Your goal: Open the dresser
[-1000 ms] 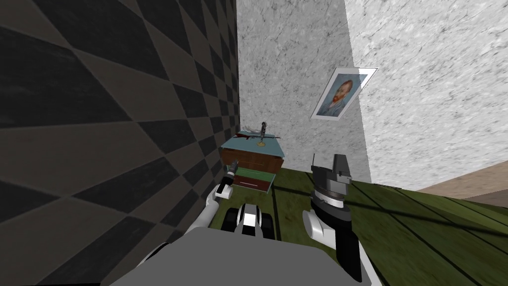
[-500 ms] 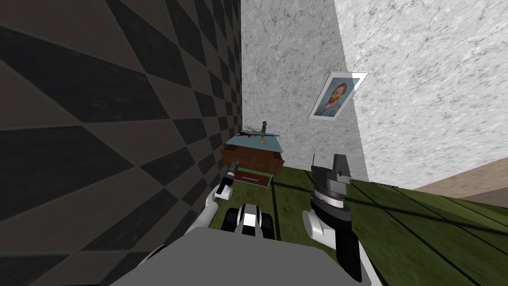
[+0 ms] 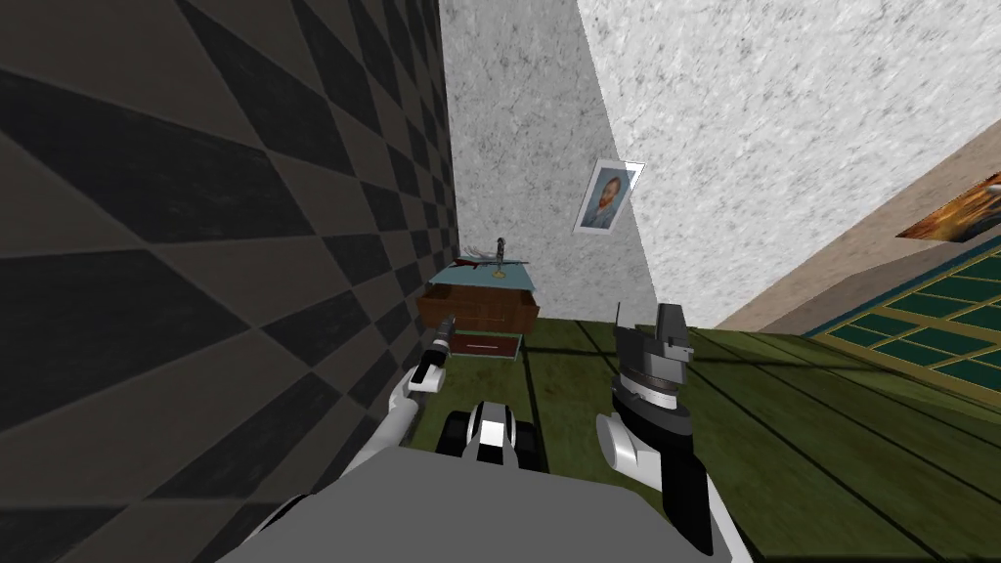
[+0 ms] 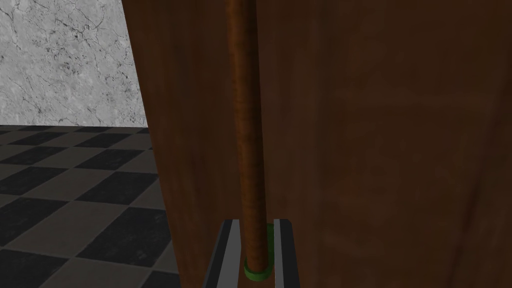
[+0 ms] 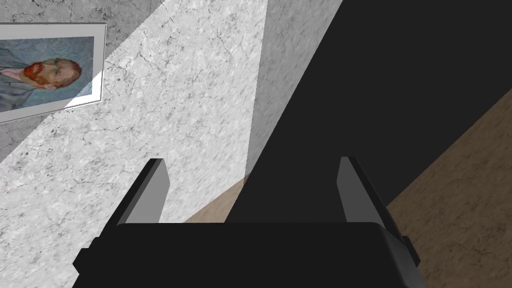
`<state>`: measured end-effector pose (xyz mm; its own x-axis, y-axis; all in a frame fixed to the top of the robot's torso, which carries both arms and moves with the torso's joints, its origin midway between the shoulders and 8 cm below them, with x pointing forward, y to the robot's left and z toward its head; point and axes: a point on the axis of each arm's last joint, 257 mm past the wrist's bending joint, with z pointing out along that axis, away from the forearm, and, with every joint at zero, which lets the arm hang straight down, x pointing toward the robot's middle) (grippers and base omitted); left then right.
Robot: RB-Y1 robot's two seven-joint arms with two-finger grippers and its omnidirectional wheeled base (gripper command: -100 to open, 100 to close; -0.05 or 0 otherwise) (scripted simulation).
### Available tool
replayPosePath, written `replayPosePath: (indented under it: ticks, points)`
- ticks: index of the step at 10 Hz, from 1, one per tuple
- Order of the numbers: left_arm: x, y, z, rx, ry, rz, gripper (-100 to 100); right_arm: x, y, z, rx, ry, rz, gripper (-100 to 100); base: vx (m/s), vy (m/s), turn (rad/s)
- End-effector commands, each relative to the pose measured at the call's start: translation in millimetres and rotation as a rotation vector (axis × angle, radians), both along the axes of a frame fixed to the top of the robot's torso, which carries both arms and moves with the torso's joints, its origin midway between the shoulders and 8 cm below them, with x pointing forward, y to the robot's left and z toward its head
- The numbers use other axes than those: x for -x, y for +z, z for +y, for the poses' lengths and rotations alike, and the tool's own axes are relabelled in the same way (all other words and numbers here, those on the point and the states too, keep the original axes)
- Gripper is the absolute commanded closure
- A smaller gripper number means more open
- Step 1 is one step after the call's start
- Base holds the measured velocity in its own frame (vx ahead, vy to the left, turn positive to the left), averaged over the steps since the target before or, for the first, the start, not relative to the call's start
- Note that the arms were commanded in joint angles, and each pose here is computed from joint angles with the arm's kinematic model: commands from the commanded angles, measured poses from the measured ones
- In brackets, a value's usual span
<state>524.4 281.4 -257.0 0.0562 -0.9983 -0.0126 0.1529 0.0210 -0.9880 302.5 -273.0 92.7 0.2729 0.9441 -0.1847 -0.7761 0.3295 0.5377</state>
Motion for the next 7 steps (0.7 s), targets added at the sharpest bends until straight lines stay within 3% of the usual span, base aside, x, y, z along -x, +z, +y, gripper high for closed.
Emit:
replayPosePath:
  ticks: [1,3,7]
  points:
    - [16.2,-10.8,45.5,0.004,0.087,0.019,100,0.0,0.0,0.0,0.0,0.0,0.0,0,-0.085,-0.027,-0.429]
    - [21.3,-7.9,75.2,0.004,0.145,0.014,100,0.0,0.0,0.0,0.0,0.0,0.0,0,-0.082,-0.004,-0.277]
    - [50.9,-14.1,147.1,0.006,0.268,0.024,100,0.0,-0.1,-0.1,0.0,0.0,0.0,0,-0.099,-0.021,-0.321]
